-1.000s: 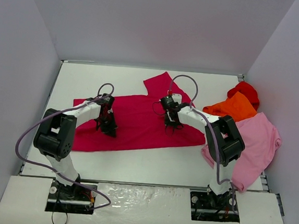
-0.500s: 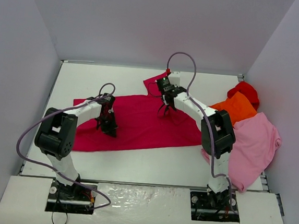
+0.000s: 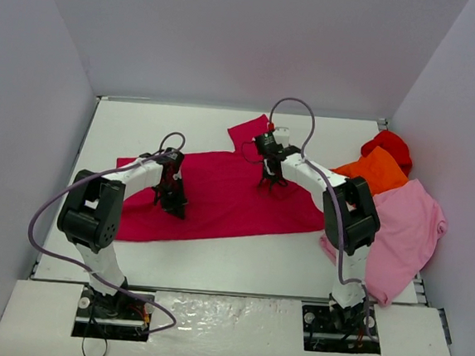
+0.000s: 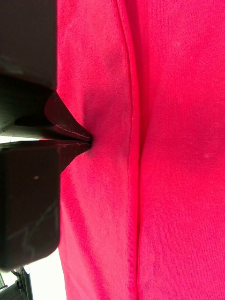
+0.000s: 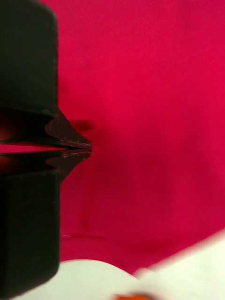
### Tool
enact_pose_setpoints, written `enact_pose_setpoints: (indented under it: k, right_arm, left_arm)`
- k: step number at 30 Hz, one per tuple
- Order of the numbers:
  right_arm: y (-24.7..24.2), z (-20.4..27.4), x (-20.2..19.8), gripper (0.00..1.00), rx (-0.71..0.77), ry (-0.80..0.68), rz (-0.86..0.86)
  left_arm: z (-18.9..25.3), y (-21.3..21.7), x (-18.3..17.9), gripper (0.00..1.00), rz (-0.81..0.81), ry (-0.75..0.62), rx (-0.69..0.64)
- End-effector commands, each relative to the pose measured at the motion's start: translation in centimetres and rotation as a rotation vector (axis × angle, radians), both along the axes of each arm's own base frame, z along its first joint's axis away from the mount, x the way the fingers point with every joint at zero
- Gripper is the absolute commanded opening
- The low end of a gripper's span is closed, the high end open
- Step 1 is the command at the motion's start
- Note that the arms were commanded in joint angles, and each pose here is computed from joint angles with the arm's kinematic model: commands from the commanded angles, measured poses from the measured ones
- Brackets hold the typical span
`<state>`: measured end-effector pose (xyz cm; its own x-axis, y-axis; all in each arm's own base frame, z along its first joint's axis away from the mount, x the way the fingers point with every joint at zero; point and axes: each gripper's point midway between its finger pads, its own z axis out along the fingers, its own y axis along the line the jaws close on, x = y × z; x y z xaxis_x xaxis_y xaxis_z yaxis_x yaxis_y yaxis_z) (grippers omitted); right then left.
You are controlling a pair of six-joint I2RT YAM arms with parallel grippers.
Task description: Fold and stack the t-shirts
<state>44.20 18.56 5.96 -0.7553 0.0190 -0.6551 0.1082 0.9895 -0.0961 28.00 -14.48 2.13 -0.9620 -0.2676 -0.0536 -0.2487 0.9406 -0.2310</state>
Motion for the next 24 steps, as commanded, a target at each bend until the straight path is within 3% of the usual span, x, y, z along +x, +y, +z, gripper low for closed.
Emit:
enact_pose_setpoints:
  k: [1, 12, 24]
  right_arm:
    - [2.2, 1.8, -4.6, 0.00, 0.143, 0.045, 0.055]
    - [0.0, -2.3, -6.6, 0.00, 0.044, 0.123, 0.026]
    - [-3.1, -1.9, -3.4, 0.00, -0.109, 0.059, -0.041]
  left_arm:
    - [-1.0, 0.2, 0.7, 0.00, -0.021, -0.023, 0.038]
    - [-0.3, 0.2, 1.0, 0.00, -0.024, -0.031, 0.039]
    - [-0.2, 0.7, 0.6, 0.00, -0.030, -0.029, 0.061]
